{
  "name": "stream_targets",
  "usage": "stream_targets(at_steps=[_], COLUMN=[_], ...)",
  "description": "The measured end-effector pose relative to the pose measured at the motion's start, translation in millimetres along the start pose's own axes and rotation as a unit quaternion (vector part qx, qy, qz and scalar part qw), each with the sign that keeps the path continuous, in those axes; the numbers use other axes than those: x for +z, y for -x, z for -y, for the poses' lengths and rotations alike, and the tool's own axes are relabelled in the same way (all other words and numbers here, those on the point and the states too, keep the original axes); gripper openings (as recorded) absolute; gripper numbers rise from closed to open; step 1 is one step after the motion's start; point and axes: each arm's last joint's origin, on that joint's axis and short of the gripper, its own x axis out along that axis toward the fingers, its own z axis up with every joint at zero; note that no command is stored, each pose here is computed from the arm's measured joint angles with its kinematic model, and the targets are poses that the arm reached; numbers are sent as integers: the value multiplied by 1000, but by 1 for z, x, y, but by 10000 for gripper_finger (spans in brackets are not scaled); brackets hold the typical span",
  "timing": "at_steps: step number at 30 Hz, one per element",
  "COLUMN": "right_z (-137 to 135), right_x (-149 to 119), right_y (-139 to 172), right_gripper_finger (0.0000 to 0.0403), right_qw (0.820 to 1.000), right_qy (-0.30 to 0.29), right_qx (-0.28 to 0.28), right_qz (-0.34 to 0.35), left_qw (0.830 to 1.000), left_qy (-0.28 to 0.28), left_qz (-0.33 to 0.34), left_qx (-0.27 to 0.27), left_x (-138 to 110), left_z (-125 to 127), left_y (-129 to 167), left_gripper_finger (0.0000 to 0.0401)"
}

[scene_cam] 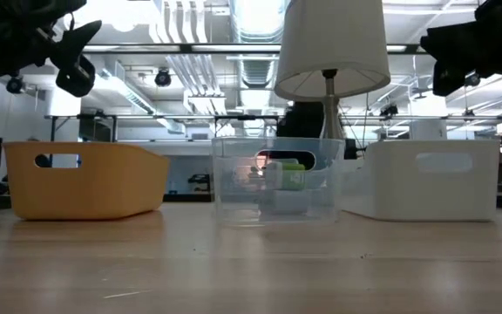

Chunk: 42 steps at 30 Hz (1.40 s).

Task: Pick and place items into bin
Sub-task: Return to Home Position

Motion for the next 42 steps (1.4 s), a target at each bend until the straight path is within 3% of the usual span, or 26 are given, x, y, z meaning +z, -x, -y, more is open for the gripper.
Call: stream_targets(at_steps=[7, 32, 42], right_z=[1, 2, 9], right_x=[-1, 0, 1], right_y=[-1, 0, 0], right_gripper_finger=[59, 59, 59], right_qw=[999, 1000, 998], right_qy=[-30, -24, -16], right_qx=[-10, -15, -56], right_qz=[-3, 1, 7], left_qw=[1000, 999, 1000], left_qy=[0, -11, -8], left_qz=[0, 33, 20], left_qx=[0, -6, 4], left_x=[0, 6, 3], left_z=[0, 2, -1], left_y=[0, 3, 2], left_gripper_finger=[125, 125, 125])
